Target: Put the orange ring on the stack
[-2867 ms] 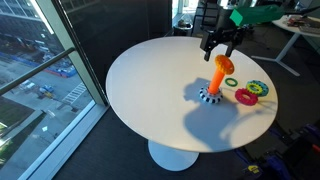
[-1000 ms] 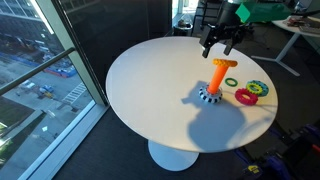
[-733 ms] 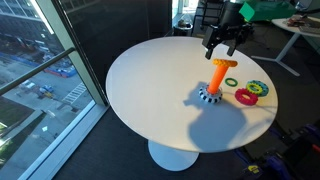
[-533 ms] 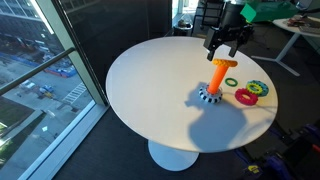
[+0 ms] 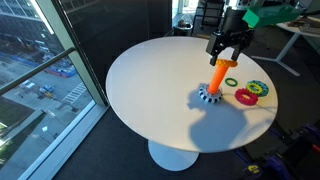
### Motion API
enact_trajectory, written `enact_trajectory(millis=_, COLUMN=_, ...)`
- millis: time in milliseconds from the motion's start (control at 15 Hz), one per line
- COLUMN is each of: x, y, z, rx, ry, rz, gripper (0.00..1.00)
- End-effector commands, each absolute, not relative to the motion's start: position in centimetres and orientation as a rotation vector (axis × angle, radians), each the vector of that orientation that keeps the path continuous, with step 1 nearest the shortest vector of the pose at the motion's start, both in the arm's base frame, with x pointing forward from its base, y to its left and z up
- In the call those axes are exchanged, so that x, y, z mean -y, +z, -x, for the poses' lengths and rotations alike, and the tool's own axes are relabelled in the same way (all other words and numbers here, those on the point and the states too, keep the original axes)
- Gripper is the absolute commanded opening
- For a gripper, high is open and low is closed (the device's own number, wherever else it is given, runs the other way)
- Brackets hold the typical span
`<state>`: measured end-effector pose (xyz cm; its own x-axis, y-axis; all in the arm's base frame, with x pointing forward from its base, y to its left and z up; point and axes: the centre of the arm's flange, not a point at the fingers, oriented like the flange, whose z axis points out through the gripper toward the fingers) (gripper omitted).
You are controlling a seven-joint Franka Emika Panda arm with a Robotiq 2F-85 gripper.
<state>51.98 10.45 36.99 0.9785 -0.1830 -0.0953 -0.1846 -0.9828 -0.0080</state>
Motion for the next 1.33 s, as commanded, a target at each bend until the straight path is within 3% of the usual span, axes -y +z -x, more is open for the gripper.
enact_trajectory(millis=0, x=-10.3, y=36.7, z=-51.4, rx=-0.233, ry=0.157, rz=3.107, gripper=1.00)
enact_trajectory(millis=1267, x=-10.1, y=36.8, z=-51.1, rx=-0.195, ry=0.147, rz=3.095, gripper=1.00)
